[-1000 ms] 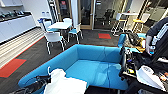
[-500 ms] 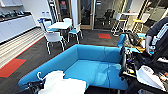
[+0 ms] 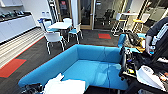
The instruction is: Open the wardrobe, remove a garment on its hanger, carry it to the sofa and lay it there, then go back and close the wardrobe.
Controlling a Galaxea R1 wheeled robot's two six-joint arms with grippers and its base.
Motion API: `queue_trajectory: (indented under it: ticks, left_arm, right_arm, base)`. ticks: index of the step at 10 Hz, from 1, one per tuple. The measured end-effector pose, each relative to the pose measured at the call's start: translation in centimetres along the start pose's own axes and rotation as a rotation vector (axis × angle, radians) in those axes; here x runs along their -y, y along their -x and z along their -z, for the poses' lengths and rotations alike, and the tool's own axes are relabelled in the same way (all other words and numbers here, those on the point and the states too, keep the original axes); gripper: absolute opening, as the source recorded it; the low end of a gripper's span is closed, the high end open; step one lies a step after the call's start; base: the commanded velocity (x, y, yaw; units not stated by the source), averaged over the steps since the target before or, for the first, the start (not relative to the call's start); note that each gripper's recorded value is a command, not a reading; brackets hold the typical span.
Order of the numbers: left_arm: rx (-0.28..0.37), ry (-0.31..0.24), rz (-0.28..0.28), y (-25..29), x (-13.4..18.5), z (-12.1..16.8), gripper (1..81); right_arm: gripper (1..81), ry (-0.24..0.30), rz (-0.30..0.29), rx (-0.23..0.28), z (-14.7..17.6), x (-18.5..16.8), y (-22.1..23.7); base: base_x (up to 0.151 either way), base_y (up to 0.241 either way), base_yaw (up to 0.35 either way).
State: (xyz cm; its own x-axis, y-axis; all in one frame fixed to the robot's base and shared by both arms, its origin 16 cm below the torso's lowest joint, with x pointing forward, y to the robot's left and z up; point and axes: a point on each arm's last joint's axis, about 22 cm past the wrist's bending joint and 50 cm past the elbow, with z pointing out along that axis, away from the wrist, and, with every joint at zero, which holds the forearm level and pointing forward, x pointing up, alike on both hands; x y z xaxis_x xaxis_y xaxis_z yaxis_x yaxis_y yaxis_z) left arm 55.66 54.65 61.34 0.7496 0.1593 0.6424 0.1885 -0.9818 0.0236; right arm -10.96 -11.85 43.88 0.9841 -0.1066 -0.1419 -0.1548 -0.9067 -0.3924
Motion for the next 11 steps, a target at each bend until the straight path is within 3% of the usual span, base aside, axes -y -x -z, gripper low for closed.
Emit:
queue_trajectory:
  ticks: [3, 5, 7, 9, 11]
  left_arm:
    - [0.054, 0.053, -0.012, 4.6, -3.3, -0.6, 81.1]
    - [0.113, 0.113, -0.054, 10.0, -5.9, -0.4, 81.1]
    - [0.232, 0.240, -0.146, 20.4, -10.7, 1.4, 81.1]
    - [0.357, 0.417, -0.244, 31.2, -16.3, 5.3, 81.1]
    - [0.449, 0.535, -0.338, 38.1, -16.9, 9.5, 81.1]
  right_arm:
    - [81.1, 0.000, 0.000, 0.000, 0.0, 0.0, 0.0]
    - [81.1, 0.000, 0.000, 0.000, 0.0, 0.0, 0.0]
    - [81.1, 0.001, 0.000, -0.001, 0.0, -0.1, 0.0]
    - [81.1, 0.008, 0.003, -0.003, 0.0, -0.4, -0.2]
    - [81.1, 0.021, 0.008, -0.016, 0.0, -1.0, -1.3]
  base:
    - [0.000, 0.000, 0.000]
    - [0.000, 0.000, 0.000]
    - [0.000, 0.000, 0.000]
    - [0.000, 0.000, 0.000]
    - [0.000, 0.000, 0.000]
